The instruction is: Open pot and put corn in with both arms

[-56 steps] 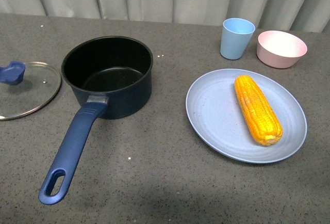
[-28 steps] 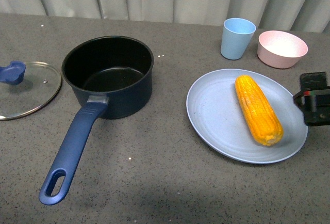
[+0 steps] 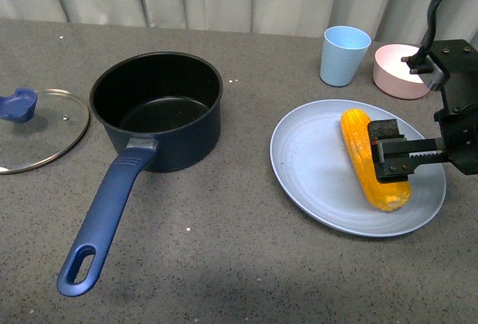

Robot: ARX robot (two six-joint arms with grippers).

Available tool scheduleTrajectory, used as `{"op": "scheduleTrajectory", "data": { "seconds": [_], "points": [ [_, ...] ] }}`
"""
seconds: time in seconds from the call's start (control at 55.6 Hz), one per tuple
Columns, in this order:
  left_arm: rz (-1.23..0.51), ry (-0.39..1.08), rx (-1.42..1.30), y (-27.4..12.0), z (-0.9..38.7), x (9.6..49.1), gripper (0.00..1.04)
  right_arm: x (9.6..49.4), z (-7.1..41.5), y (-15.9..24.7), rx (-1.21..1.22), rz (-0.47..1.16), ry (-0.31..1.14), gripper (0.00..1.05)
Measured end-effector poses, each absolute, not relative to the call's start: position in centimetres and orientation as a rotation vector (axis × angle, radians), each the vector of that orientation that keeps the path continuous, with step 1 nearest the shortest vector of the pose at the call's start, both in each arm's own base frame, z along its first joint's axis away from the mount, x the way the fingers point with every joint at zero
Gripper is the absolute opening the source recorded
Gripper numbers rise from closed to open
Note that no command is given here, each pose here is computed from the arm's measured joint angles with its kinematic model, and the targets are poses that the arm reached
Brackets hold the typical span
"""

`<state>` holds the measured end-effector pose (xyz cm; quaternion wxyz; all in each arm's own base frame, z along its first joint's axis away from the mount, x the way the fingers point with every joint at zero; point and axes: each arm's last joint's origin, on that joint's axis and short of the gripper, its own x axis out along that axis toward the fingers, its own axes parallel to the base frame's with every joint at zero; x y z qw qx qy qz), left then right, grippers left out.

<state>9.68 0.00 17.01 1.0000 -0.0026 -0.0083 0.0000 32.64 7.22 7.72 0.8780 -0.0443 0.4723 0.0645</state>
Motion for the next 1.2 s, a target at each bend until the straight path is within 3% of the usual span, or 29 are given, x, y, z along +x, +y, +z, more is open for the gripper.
{"op": "scheduleTrajectory", "data": {
  "seconds": [0.108,0.377,0.575,0.755,0.916,1.204],
  "points": [
    [0.000,-0.017,-0.005,0.0,17.0,9.7,0.98,33.0,7.4,7.8,-0.089,0.138,1.003,0.90],
    [0.000,-0.017,-0.005,0.0,17.0,9.7,0.98,32.8,6.6,8.9,-0.098,0.154,1.055,0.50],
    [0.000,-0.017,-0.005,0.0,17.0,9.7,0.98,32.8,6.6,9.0,-0.090,0.160,1.055,0.30],
    [0.000,-0.017,-0.005,0.0,17.0,9.7,0.98,32.3,7.4,9.1,-0.064,0.214,1.024,0.21],
    [0.000,-0.017,-0.005,0.0,17.0,9.7,0.98,32.7,11.7,10.0,0.053,0.353,0.898,0.16],
    [0.000,-0.017,-0.005,0.0,17.0,9.7,0.98,35.3,15.9,18.4,0.163,0.567,0.841,0.12]
  ]
}}
